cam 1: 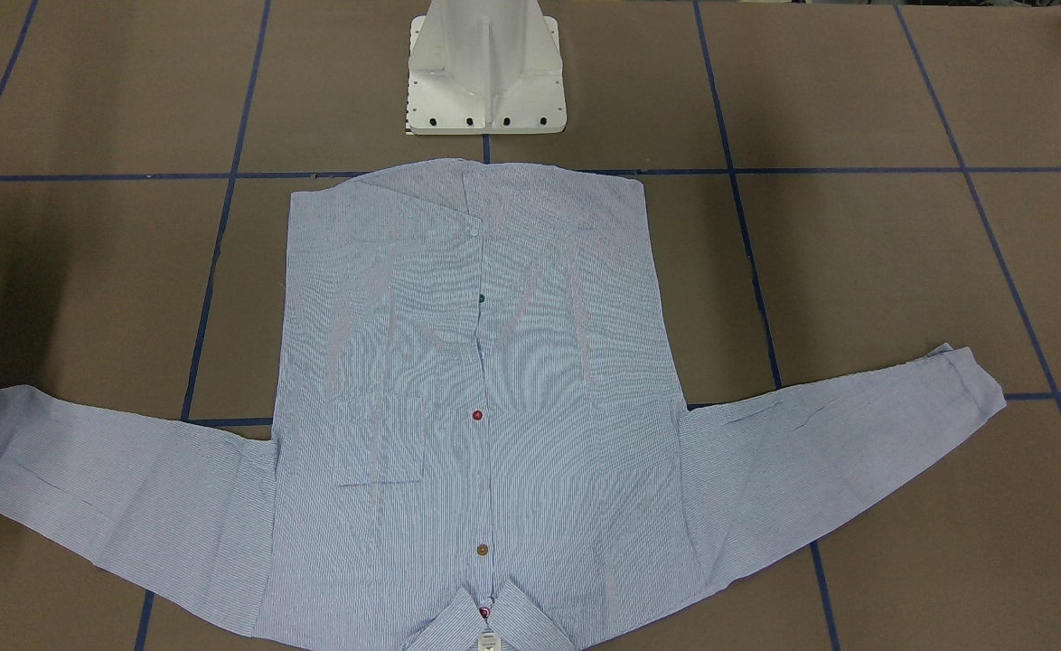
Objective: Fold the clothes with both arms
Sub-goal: 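Lower the right gripper onto the sleeve cuff nearest it and grasp it, then carry the grasped sleeve with the right gripper across toward the collar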
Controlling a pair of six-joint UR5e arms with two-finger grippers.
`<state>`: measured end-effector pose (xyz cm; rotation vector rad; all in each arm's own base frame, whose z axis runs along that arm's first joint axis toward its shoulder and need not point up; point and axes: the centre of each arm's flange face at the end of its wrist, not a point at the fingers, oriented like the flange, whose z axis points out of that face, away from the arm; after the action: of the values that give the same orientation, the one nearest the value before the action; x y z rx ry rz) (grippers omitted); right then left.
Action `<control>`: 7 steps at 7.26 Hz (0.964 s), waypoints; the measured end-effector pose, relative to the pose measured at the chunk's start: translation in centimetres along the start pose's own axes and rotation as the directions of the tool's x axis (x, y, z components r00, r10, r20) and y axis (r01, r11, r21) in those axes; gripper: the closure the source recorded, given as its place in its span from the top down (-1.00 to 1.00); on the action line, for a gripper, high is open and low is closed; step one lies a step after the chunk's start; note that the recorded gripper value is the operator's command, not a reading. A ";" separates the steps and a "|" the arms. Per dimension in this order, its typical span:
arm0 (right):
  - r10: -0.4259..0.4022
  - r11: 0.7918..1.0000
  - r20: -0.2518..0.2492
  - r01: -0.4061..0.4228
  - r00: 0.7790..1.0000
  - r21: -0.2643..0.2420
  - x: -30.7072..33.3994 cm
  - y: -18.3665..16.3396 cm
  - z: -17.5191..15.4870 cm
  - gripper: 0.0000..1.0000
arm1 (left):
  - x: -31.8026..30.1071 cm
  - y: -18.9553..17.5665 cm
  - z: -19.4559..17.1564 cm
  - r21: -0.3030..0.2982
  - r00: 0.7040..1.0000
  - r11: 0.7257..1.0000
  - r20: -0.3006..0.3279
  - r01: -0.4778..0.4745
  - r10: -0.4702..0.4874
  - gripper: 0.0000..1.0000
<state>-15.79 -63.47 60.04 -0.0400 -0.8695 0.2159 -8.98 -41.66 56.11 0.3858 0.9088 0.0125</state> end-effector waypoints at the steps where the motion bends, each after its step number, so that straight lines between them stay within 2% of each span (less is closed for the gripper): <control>1: 0.004 1.000 0.034 -0.005 0.999 0.024 -3.9 0.4 -1.5 -1.00 | 0.2 0.0 -0.2 0.003 1.000 1.000 0.000 0.002 -0.002 0.99; 4: 0.069 0.997 0.141 -0.073 0.988 0.026 -21.9 3.0 -2.6 -1.00 | 0.4 -0.1 -0.3 0.005 1.000 1.000 -0.001 0.001 -0.001 0.99; 5: 0.097 0.994 0.160 -0.102 0.982 0.026 -28.6 4.4 -2.3 -1.00 | 0.4 0.0 -0.2 0.004 1.000 1.000 -0.001 0.004 -0.004 0.99; 7: 0.156 0.984 0.180 -0.169 0.971 0.060 -43.7 7.4 -2.6 -1.00 | 0.2 0.1 -0.1 0.000 1.000 1.000 -0.001 0.008 -0.008 0.99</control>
<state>-42.35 -64.98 24.55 -0.0222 -1.0335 0.4105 -8.92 -41.55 55.94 0.3821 0.9110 0.0050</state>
